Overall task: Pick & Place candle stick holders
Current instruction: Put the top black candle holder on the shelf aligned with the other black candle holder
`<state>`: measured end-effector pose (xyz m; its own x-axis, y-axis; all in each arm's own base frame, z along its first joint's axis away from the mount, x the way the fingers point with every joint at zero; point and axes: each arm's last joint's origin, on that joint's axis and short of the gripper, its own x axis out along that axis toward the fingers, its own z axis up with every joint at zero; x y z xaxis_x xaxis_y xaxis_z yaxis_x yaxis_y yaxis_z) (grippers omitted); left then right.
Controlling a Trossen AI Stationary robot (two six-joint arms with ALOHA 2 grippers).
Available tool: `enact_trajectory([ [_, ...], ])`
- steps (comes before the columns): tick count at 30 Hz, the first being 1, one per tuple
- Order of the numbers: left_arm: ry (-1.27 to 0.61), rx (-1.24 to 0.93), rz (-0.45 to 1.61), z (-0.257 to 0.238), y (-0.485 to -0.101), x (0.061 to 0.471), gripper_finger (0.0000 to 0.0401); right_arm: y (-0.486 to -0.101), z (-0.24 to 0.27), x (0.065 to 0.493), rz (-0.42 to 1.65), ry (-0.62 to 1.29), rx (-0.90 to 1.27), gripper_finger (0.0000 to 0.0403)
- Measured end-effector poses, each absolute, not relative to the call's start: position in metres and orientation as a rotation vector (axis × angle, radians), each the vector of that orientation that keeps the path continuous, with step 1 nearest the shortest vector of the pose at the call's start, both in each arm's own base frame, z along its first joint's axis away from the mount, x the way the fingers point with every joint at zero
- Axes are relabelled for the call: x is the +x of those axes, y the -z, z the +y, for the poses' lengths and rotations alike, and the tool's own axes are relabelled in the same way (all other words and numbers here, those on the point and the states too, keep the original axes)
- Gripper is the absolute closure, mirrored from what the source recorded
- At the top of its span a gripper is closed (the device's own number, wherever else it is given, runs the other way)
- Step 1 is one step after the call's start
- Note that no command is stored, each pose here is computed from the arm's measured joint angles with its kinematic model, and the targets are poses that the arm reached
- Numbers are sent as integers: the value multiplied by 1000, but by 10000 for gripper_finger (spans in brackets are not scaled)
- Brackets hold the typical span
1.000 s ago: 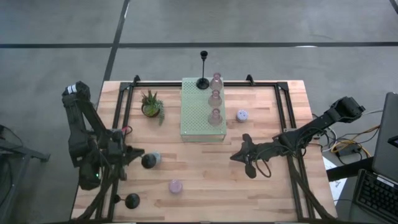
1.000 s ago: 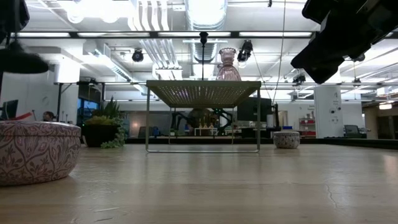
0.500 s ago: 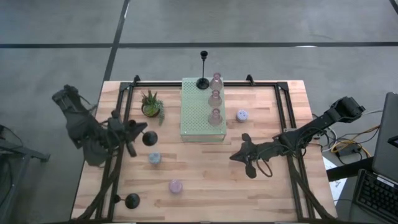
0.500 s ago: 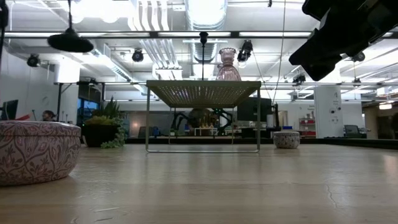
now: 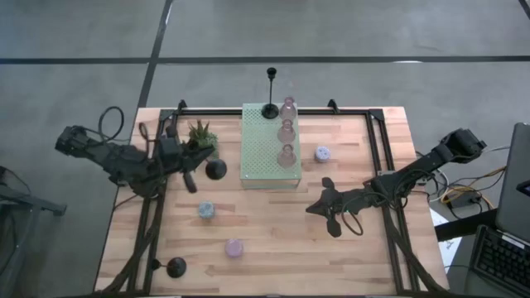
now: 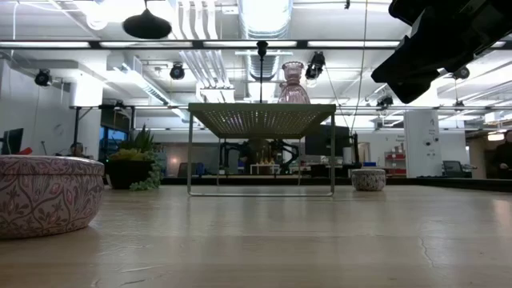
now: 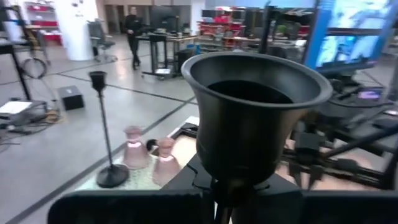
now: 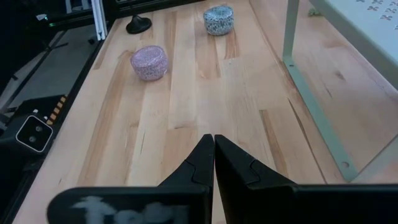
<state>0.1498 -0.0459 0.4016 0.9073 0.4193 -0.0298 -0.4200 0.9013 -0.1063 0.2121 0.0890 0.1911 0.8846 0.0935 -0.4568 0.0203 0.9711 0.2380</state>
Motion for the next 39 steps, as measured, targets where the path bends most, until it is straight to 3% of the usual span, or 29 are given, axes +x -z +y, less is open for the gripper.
enact_trajectory([
  [6,-448,-111,18,-24,-398,173,370,-191,89,212,484,-42,227,394],
  [26,-496,-97,77,63,-389,255,382,-191,89,212,483,-45,216,394],
  [32,-493,-106,107,84,-389,282,365,-191,89,212,483,-47,212,394],
  [39,-507,-108,147,102,-381,308,381,-191,89,212,483,-48,209,394],
])
